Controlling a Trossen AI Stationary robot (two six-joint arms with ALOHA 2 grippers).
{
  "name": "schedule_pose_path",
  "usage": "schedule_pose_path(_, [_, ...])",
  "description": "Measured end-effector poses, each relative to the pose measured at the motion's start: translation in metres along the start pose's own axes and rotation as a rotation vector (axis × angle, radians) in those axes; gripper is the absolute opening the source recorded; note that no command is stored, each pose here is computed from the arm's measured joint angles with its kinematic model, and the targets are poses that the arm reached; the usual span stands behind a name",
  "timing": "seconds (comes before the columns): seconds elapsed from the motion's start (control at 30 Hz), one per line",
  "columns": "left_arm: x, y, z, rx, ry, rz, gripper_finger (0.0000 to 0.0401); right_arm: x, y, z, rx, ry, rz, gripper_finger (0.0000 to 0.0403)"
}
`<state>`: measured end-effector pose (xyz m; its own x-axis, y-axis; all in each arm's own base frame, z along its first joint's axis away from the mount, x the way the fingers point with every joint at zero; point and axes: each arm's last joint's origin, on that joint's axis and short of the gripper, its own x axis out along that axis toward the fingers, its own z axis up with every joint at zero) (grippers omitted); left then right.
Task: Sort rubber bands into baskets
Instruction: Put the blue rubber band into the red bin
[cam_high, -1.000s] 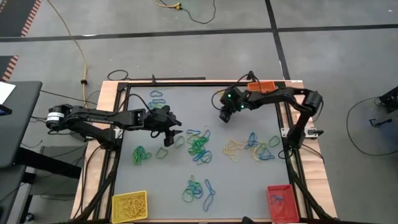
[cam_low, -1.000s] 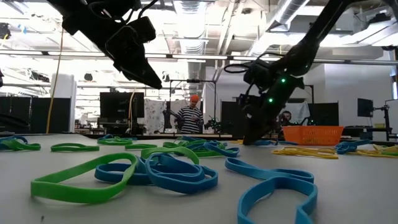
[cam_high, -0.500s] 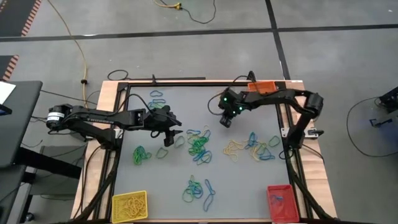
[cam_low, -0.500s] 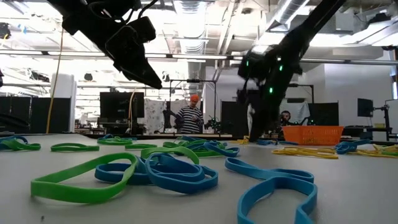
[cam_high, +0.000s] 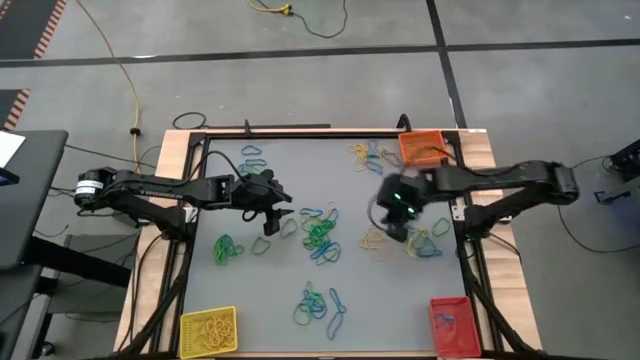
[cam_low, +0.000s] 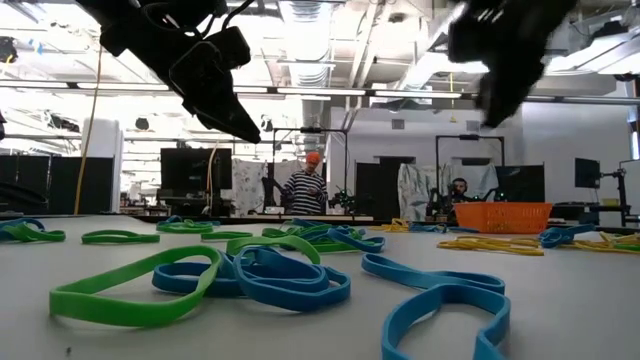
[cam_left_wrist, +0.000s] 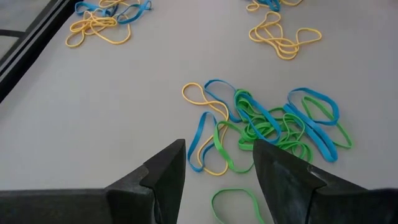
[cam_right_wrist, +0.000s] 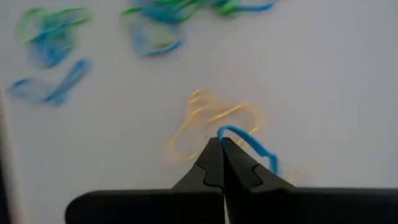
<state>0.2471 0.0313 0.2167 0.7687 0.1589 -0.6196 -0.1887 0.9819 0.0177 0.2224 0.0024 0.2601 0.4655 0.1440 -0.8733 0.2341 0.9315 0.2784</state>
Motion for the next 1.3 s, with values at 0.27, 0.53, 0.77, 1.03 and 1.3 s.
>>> schedule_pose_path(0.27, [0.000, 0.000, 0.000, 0.000, 0.000, 0.000, 0.0178, -0.020, 0.062, -0.051, 0.030, 0.125, 0.140, 0.0017])
schedule_pose_path(0.53, [0.000, 0.000, 0.000, 0.000, 0.001, 0.000, 0.0178, -0.017, 0.103, -0.090, 0.068, 0.240, 0.142, 0.0017])
schedule_pose_path(0.77, [0.000, 0.000, 0.000, 0.000, 0.000, 0.000, 0.0178, -0.010, 0.124, -0.117, 0.143, 0.325, 0.097, 0.0018])
schedule_pose_path(1.03, [0.000, 0.000, 0.000, 0.000, 0.000, 0.000, 0.0178, -0.007, 0.148, -0.147, 0.269, 0.364, 0.077, 0.0019])
schedule_pose_path(1.3, [0.000, 0.000, 0.000, 0.000, 0.000, 0.000, 0.0178, 0.006, 0.171, -0.171, 0.370, 0.365, 0.088, 0.0019])
